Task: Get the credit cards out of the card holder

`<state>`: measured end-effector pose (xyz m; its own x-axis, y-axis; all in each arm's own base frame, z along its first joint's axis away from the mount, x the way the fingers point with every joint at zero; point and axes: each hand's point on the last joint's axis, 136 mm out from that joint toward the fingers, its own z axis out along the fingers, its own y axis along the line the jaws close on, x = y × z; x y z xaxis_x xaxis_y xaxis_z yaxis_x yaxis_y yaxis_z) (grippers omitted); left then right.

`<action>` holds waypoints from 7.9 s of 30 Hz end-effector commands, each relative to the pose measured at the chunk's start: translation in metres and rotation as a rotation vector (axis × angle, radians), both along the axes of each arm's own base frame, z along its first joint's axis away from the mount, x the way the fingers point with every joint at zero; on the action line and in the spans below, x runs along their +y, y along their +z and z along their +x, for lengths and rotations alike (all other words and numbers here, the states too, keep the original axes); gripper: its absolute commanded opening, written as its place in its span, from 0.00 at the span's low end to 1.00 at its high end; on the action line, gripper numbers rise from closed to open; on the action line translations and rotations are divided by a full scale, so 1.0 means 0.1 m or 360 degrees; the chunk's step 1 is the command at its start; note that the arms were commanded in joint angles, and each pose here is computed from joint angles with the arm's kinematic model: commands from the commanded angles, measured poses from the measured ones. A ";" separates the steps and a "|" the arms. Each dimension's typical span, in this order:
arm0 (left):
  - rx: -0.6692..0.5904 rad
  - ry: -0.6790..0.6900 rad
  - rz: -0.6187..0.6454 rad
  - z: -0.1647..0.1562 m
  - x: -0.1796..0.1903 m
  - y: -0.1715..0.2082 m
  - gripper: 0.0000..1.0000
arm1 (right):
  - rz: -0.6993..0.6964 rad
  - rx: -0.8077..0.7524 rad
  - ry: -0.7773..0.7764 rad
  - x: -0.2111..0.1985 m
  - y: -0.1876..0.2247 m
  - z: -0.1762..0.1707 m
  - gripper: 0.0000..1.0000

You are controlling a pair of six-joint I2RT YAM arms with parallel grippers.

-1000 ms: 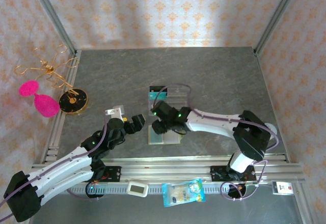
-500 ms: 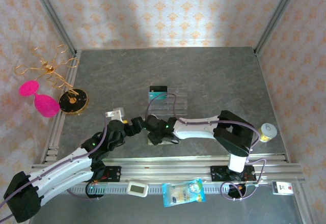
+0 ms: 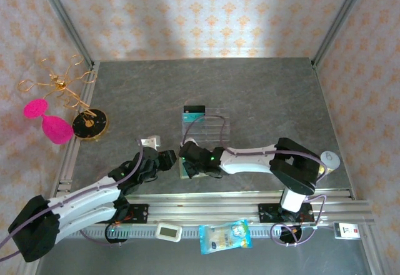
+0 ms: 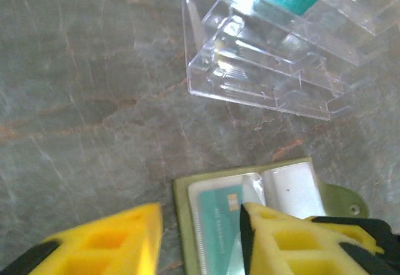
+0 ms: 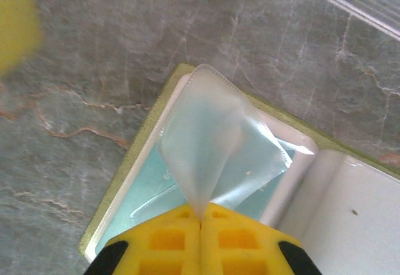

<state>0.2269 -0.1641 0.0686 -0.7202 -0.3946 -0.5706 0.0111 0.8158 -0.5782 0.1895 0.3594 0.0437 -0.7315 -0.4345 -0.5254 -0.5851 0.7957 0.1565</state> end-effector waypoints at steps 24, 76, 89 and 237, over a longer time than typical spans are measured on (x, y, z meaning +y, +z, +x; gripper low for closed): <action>0.0197 -0.0665 -0.0048 -0.20 -1.16 -0.13 0.36 | 0.0437 -0.0278 -0.0565 -0.77 0.79 0.21 0.38; 0.0282 -0.0187 0.0343 -0.13 -0.12 -0.56 0.00 | 0.0536 0.0460 -0.0150 0.11 0.18 0.07 0.24; 0.0300 -0.0219 0.0314 -0.16 -0.16 -0.64 0.00 | 0.0503 0.0536 -0.0244 0.10 -0.03 0.15 0.27; 0.0167 -0.0278 0.0708 -0.41 -0.27 -0.76 0.21 | 0.0589 0.0588 -0.0362 -0.13 -0.01 0.12 0.19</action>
<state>0.2098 -0.2059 0.0194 -0.7507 -0.0735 -0.6566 0.1137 0.9646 -0.2380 0.1875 0.3461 0.0439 -0.9418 -0.1380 -0.3066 -0.3056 0.7316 0.6094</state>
